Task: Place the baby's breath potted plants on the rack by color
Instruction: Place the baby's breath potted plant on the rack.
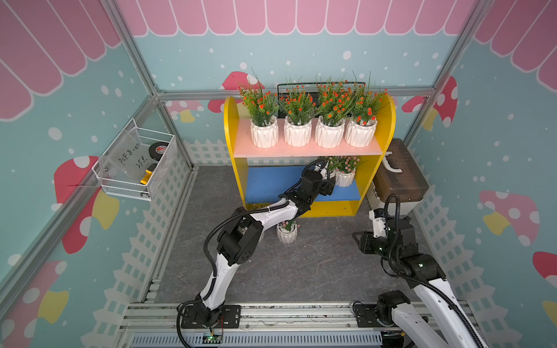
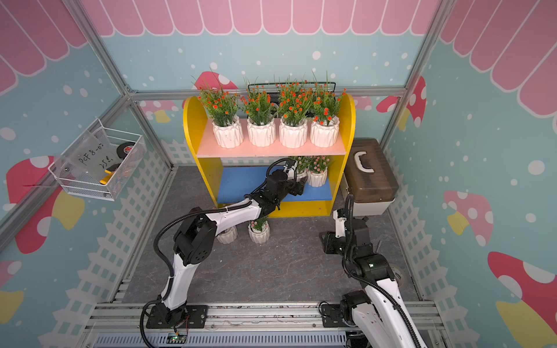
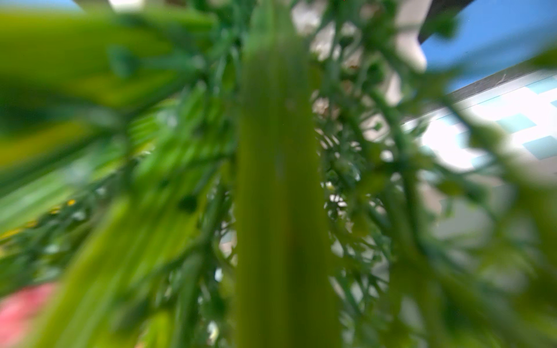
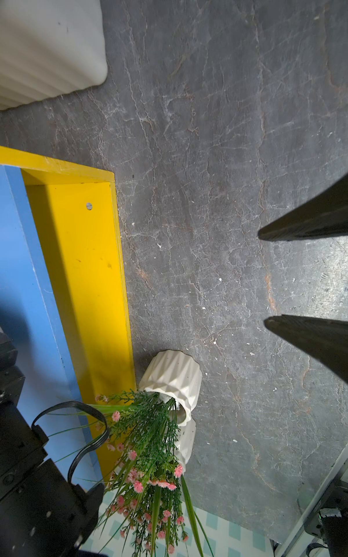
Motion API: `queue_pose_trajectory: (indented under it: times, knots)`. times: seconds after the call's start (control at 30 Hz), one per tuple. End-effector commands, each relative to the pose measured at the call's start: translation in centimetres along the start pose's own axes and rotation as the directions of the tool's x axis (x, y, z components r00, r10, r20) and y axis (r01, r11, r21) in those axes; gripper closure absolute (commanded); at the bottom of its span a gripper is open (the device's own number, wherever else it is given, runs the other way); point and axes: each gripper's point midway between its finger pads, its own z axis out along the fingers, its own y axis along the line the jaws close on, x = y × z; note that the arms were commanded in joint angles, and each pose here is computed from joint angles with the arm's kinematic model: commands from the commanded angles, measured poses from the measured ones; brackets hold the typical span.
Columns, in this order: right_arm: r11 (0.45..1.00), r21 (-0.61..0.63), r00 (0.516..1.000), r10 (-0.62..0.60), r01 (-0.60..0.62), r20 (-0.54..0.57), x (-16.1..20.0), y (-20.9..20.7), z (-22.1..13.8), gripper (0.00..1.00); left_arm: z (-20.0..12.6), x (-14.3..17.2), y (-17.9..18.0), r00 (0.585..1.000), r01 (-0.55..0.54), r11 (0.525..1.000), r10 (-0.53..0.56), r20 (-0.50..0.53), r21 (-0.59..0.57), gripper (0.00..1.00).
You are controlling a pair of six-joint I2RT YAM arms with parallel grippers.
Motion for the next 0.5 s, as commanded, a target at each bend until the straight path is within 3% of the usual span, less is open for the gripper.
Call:
queue_pose_trajectory:
  times: [0.0,0.2,0.47]
  knots:
    - [1.0,0.003,1.0,0.008,-0.008,-0.016,0.6,-0.3,0.1,0.6,0.3,-2.9,0.9,0.996,0.035,0.999,-0.033,0.08,-0.018,0.21]
    - [1.0,0.004,1.0,0.009,-0.009,-0.017,0.6,-0.3,0.1,0.6,0.6,-2.3,1.2,0.997,0.045,0.999,-0.044,0.068,-0.017,0.19]
    - [1.0,0.006,1.0,0.01,-0.01,-0.017,0.7,-0.3,0.2,0.6,0.8,-1.4,1.3,0.998,0.042,0.999,-0.041,0.05,-0.018,0.07]
